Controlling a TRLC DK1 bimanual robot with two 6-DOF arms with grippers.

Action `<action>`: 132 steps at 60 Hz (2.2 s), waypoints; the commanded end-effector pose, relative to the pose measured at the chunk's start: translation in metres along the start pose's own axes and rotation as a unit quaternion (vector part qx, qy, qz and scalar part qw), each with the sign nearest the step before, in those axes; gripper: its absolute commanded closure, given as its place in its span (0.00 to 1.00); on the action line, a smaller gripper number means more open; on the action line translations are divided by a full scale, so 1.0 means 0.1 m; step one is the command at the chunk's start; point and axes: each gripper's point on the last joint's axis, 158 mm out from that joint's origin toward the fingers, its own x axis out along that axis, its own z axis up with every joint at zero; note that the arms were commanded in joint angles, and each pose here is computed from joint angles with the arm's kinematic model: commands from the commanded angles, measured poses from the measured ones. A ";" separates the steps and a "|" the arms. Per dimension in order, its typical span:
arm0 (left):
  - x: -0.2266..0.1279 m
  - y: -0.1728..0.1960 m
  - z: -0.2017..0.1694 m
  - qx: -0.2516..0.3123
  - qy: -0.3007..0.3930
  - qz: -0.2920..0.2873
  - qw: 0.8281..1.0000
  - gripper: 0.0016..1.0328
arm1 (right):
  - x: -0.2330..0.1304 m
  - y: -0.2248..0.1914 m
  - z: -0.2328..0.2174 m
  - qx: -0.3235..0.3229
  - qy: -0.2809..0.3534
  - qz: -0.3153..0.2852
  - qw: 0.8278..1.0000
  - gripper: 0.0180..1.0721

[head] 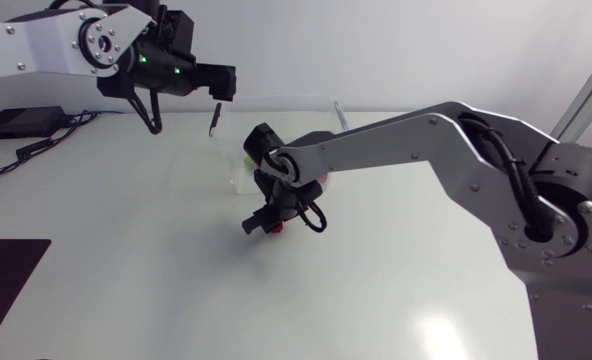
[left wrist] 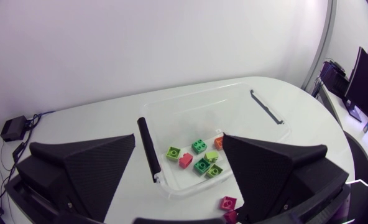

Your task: Place the duplo bricks in the container

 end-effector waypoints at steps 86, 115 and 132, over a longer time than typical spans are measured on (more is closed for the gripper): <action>0.89 -1.35 -2.31 0.132 0.174 -0.152 0.964 0.05 | -1.81 -1.28 1.43 0.112 -0.225 -0.034 0.967 0.72; 1.06 -1.37 -2.25 0.135 0.228 -0.159 0.951 0.07 | -1.83 -1.47 1.54 0.123 -0.233 -0.031 0.964 0.72; 1.09 -1.29 -2.30 0.133 0.267 -0.153 0.942 0.16 | -1.80 -1.55 1.51 0.127 -0.228 -0.030 0.965 0.72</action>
